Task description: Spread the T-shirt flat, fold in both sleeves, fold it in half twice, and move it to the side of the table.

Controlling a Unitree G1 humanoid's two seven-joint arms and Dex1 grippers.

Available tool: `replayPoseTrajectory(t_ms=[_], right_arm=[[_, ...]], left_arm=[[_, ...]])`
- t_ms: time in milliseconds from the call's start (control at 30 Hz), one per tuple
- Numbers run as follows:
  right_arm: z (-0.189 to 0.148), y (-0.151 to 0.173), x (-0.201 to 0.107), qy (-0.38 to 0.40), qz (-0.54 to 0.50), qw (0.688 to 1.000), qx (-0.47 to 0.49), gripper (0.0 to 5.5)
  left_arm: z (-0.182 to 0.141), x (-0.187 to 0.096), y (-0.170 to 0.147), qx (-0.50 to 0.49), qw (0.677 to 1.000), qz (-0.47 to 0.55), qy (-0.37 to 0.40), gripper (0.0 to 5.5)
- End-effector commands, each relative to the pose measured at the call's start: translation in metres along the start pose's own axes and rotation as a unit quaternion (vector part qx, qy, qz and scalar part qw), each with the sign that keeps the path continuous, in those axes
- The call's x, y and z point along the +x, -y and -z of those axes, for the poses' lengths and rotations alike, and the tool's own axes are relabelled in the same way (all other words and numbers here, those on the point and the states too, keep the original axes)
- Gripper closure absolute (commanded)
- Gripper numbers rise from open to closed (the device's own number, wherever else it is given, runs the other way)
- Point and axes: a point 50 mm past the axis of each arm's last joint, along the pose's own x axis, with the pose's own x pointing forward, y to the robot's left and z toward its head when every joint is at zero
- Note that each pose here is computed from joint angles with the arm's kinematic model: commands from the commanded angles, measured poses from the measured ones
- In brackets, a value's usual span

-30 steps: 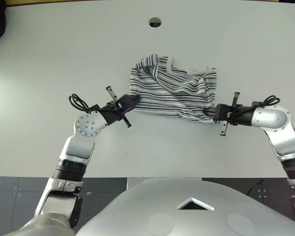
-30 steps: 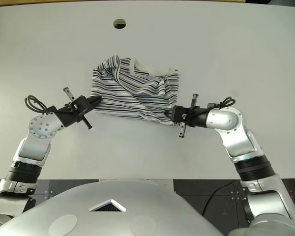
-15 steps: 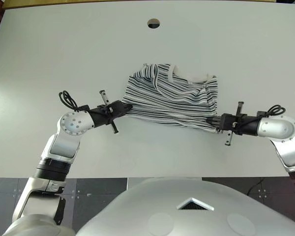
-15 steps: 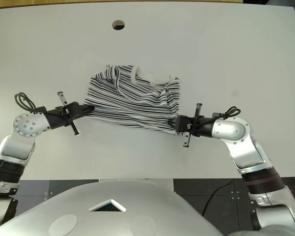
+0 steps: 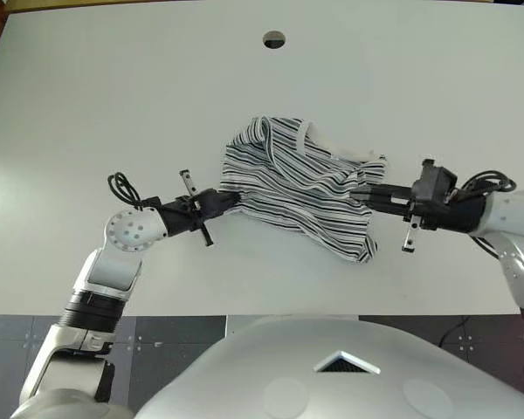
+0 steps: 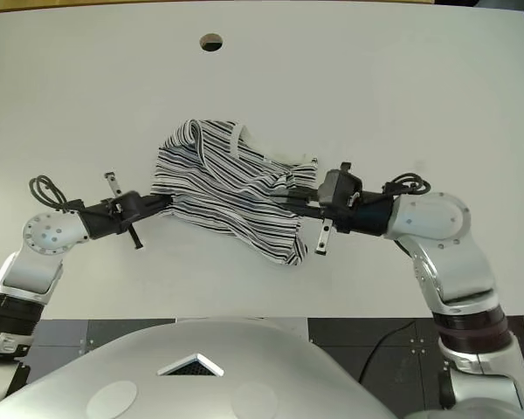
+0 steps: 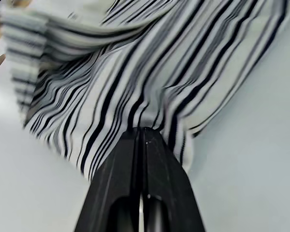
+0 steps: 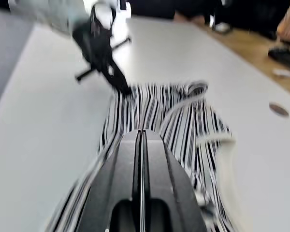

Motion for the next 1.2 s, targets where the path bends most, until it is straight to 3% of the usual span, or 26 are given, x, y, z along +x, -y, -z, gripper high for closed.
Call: replayPoseTrajectory(t_ms=[33,300,433,600,767,967,1200], right_arm=[[0.013,0.01,0.037,-0.026,0.012,1.0,-0.007,5.4],[0.054,0.011,0.088,-0.12,0.041,0.99,-0.059,5.4],[0.069,0.0,0.089,-0.152,0.022,0.986,-0.062,5.4],[0.064,-0.002,0.084,-0.146,0.012,0.987,-0.067,5.4],[0.072,0.002,0.08,-0.188,0.026,0.975,-0.119,5.4],[0.074,0.046,0.066,-0.234,0.139,0.943,-0.192,5.4],[0.052,0.095,0.03,-0.234,0.248,0.915,-0.214,5.4]], left_arm=[[-0.002,0.004,0.005,0.001,1.0,0.017,0.011,5.39],[-0.005,0.007,0.006,0.001,1.0,0.02,0.02,5.39],[-0.006,0.007,0.006,0.001,1.0,0.019,0.019,5.39],[-0.004,0.008,0.007,-0.004,1.0,0.016,0.018,5.39],[-0.004,0.009,0.007,-0.005,1.0,0.016,0.018,5.39],[-0.003,0.01,0.009,-0.004,1.0,0.019,0.015,5.39],[-0.002,0.015,0.012,-0.007,1.0,0.02,0.015,5.39]])
